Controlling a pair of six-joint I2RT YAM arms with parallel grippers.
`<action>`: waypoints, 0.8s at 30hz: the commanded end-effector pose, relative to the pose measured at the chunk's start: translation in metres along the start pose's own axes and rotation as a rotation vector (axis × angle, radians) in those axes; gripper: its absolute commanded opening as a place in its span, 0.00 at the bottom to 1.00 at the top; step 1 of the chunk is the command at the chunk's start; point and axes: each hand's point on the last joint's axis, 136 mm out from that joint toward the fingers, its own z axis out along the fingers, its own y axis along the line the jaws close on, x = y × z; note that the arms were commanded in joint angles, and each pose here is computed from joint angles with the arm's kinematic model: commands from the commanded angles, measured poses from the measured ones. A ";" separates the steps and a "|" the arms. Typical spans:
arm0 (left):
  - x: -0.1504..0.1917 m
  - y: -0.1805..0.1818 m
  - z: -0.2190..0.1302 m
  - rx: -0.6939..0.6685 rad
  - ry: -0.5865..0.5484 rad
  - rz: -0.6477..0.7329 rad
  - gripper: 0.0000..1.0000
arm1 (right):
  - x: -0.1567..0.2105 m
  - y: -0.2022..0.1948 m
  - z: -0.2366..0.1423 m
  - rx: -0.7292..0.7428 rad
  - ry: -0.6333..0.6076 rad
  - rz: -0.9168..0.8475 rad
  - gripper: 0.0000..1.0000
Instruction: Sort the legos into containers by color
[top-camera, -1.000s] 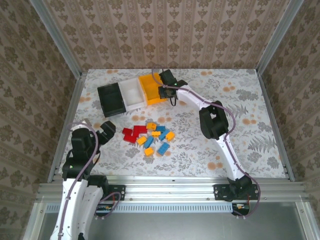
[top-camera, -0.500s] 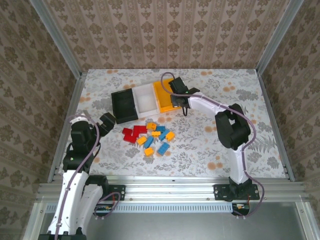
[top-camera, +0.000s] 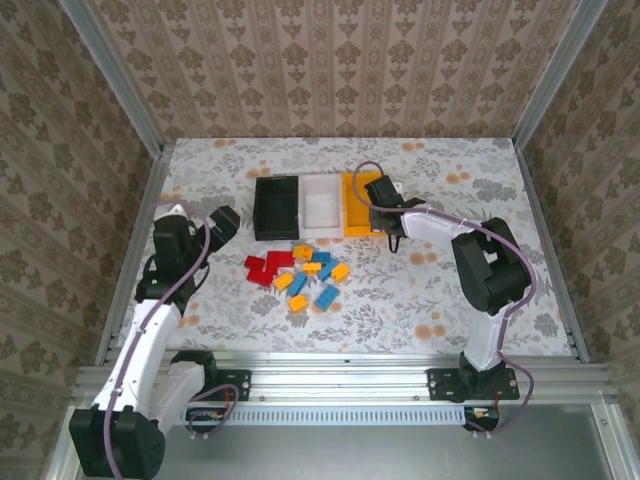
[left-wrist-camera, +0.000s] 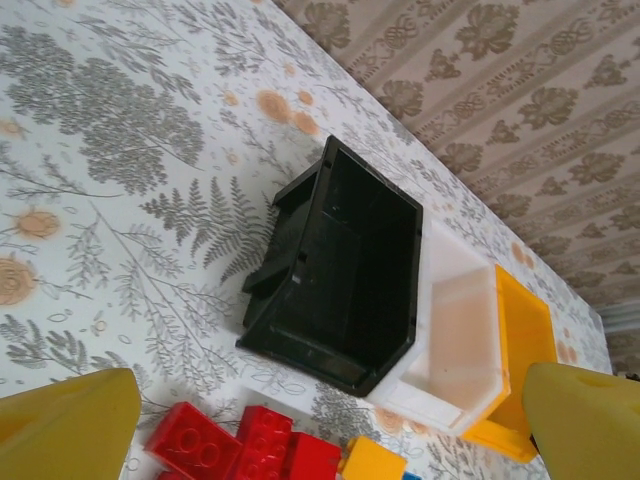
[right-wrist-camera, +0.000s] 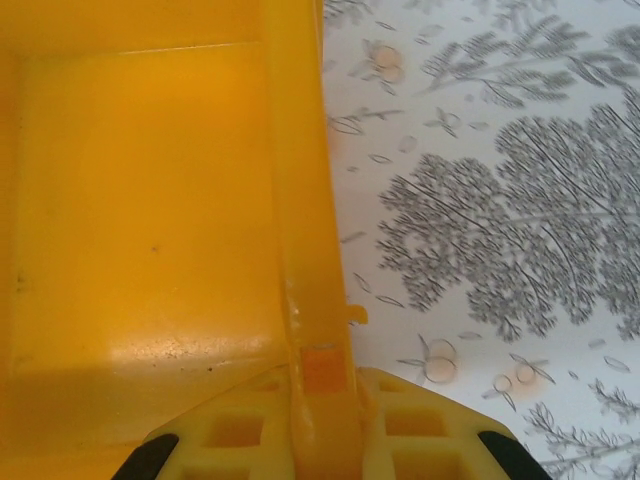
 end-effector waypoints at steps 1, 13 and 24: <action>-0.004 -0.020 -0.007 0.069 -0.006 0.034 1.00 | -0.007 -0.026 0.001 0.064 -0.052 0.126 0.00; 0.001 -0.016 -0.012 0.052 0.000 0.097 1.00 | -0.025 -0.016 0.015 0.009 0.019 -0.089 0.38; 0.014 -0.024 -0.016 0.085 0.095 0.115 1.00 | -0.027 0.016 -0.091 -0.147 -0.099 -0.190 0.63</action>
